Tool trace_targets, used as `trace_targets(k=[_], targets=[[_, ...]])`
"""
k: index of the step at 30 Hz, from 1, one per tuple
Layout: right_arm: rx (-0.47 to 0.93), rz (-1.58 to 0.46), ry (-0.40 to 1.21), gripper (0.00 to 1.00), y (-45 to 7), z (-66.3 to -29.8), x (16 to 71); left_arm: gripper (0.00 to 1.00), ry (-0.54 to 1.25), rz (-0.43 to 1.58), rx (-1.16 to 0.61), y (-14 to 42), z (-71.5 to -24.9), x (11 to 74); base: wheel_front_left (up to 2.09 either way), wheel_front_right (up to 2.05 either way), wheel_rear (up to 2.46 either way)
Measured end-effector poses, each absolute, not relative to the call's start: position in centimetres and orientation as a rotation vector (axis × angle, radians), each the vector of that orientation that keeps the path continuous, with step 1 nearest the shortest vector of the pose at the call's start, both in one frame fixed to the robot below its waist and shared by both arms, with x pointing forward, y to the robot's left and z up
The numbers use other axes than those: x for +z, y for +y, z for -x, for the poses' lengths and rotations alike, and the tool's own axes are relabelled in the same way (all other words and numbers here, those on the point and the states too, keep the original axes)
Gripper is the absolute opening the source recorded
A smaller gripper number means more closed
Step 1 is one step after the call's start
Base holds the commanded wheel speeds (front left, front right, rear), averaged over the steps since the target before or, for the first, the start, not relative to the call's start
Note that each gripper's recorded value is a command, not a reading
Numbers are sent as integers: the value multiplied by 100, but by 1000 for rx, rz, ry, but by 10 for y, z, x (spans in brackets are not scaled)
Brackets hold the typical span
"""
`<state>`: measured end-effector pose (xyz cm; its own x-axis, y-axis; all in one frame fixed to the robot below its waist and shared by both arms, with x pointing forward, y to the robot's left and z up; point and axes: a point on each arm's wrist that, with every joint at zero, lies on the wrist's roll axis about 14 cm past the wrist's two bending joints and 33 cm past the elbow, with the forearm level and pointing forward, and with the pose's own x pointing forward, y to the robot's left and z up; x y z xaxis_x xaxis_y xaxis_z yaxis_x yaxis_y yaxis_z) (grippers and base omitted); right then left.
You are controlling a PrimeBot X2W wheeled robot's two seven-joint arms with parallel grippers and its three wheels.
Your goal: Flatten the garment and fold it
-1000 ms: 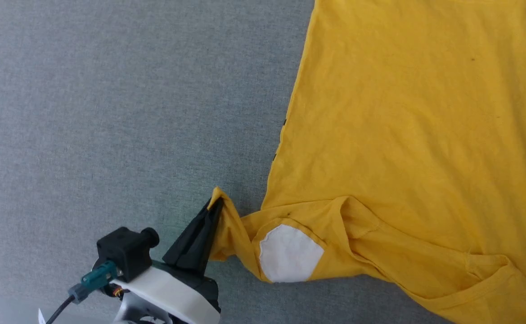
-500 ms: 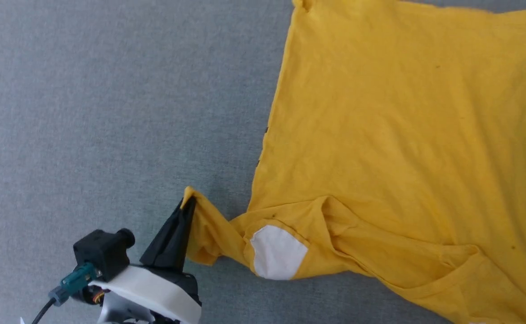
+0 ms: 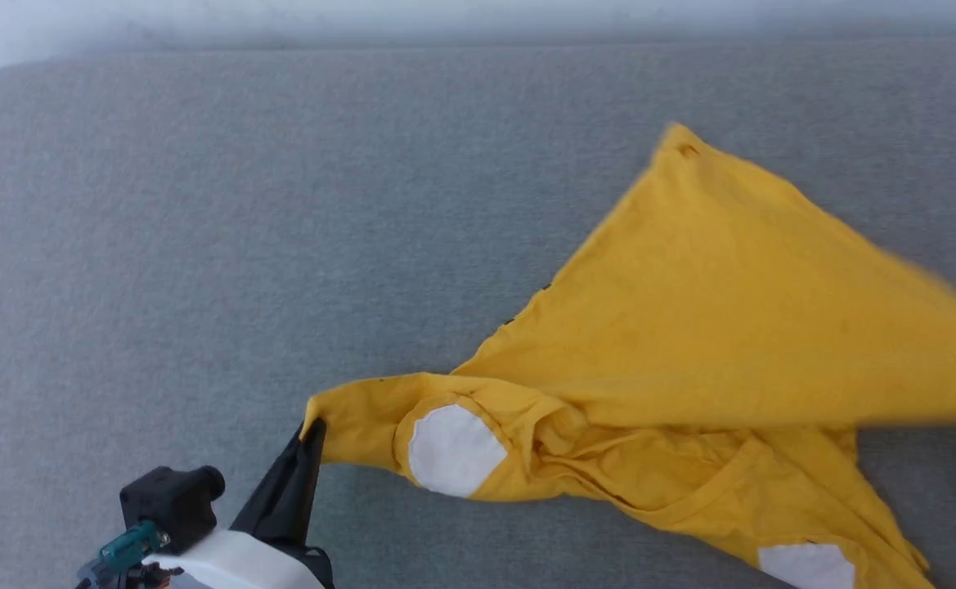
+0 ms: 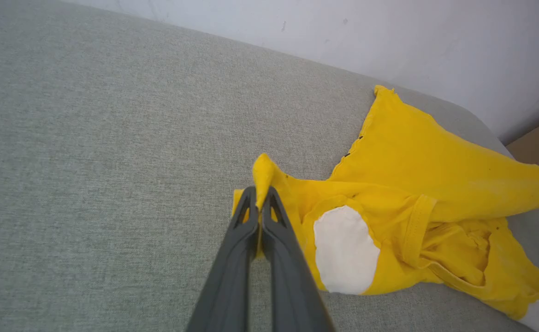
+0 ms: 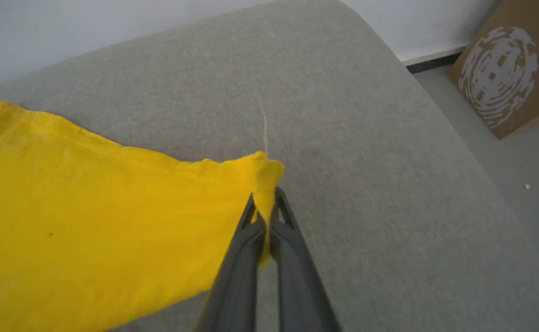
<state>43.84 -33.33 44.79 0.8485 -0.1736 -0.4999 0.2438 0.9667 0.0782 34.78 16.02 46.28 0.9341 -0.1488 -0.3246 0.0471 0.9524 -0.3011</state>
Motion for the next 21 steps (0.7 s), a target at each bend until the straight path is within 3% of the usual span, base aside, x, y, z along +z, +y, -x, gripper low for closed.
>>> trace_targets(k=[7,11,12,13,14,17,21], targets=[[-489,-269,738,0,-352,-265,376,0,333,282,-173,143,-348,470,0,0,0],[-535,-291,769,0,-349,-227,364,0,342,271,-191,139,-342,468,0,0,0],[-534,-295,765,7,-347,-226,363,0,342,270,-195,138,-341,468,0,0,0],[-530,-294,754,84,-346,-226,365,0,342,269,-200,137,-340,469,0,0,0],[-518,-288,738,100,-344,-229,367,0,342,269,-204,135,-339,469,0,0,0],[-473,-276,660,100,-337,-248,382,0,334,269,-220,131,-337,472,0,0,0],[-317,-195,476,100,-324,-313,438,0,325,271,-237,127,-334,475,0,0,0]])
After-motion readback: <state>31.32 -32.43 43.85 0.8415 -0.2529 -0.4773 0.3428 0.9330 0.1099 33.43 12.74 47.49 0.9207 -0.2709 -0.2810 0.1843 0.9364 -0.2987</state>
